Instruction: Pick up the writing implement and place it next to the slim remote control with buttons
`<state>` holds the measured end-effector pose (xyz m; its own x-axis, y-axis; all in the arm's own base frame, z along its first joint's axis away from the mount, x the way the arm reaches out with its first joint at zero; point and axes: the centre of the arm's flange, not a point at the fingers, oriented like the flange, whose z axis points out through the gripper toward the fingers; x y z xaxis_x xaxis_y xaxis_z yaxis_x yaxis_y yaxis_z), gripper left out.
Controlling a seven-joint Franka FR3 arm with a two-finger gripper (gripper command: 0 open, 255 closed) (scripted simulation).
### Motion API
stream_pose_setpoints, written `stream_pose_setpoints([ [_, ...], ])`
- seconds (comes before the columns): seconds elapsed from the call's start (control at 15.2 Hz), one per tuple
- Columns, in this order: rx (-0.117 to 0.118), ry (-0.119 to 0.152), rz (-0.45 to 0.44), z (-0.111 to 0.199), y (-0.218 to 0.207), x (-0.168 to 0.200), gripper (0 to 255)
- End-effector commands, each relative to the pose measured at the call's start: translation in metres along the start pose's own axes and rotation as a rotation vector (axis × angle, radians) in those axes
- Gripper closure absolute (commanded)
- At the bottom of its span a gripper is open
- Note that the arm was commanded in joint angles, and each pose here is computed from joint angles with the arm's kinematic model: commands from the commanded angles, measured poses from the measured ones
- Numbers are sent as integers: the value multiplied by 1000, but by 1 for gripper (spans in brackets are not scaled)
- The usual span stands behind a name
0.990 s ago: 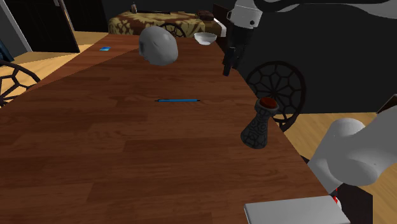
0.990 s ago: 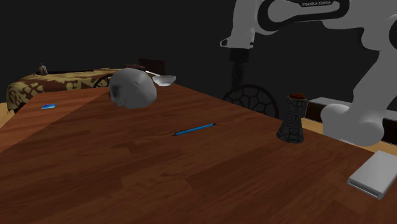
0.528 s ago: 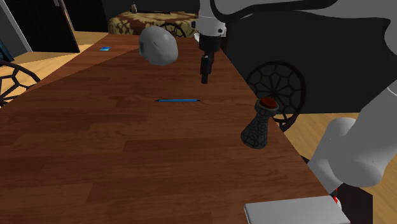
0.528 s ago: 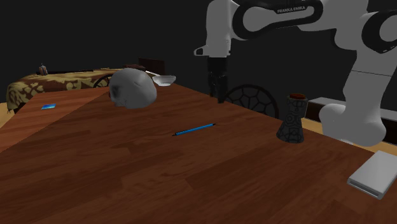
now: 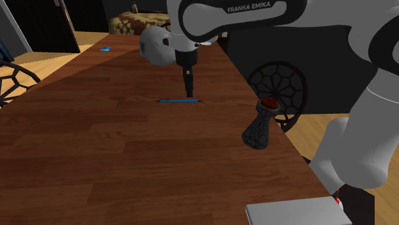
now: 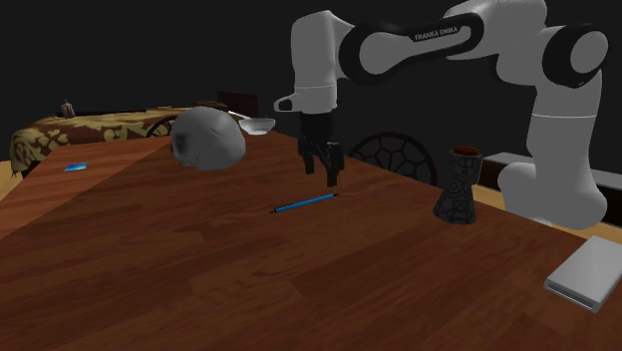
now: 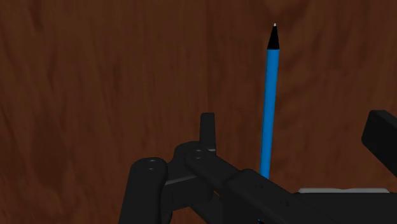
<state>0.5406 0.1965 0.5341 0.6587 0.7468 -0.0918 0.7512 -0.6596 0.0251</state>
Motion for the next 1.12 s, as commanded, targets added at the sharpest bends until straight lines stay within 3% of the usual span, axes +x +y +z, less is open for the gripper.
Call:
stream_pose_setpoints([
  [0.0,-1,-2,-11,11,-1,4,0],
  [0.33,-1,-2,-11,35,-1,4,0],
  [0.79,-1,-2,-11,35,-1,4,0],
  [0.86,-1,-2,-11,35,-1,4,255],
  [1.06,-1,-2,-11,35,-1,4,255],
])
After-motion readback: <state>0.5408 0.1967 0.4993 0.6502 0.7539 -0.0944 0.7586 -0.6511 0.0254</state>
